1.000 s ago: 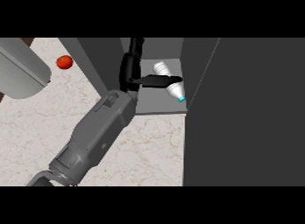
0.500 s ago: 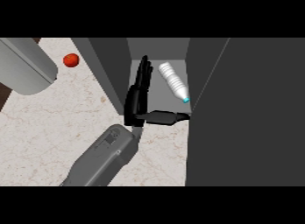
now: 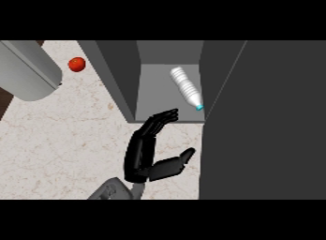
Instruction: Pick up the bottled water, place it into the cabinet and close the cabinet
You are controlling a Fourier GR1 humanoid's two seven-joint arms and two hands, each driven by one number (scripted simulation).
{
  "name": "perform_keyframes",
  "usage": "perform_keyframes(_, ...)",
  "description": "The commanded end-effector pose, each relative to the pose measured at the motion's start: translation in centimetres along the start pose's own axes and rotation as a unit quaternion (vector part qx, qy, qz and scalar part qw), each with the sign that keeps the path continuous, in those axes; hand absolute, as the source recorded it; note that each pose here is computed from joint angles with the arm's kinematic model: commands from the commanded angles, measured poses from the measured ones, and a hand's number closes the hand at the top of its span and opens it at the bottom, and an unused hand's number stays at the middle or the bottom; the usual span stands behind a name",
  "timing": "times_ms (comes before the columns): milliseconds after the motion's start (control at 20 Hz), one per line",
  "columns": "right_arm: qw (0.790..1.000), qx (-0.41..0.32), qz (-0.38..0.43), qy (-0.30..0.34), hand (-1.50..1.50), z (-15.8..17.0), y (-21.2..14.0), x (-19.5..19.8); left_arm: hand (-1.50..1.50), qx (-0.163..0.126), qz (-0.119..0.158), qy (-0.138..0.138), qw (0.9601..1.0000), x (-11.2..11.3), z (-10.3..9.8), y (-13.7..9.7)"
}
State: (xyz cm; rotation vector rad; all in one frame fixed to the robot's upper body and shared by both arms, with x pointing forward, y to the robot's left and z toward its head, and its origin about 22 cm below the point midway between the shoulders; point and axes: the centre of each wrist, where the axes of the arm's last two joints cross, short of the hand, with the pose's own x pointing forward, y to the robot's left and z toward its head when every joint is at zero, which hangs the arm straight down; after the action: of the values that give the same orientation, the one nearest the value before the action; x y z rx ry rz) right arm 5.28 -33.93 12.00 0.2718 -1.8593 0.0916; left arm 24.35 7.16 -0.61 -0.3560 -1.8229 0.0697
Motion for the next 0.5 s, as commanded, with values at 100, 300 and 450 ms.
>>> perform_keyframes(100, 0.996, 0.078, 0.039, 0.001, 1.50, -0.8, 2.3, 3.5, 1.50, -0.017, 0.014, 0.003, 0.9997, 2.7, 4.8, 1.7)
perform_keyframes(300, 0.994, 0.102, 0.034, 0.019, 1.50, -1.1, 1.9, 3.4, 1.50, -0.026, -0.019, 0.000, 0.9995, 3.3, 6.6, 6.7)
perform_keyframes(450, 0.992, 0.119, 0.042, 0.027, 1.50, -1.4, 3.4, 3.6, 1.50, -0.031, -0.016, 0.001, 0.9994, 5.1, 6.9, 7.2)
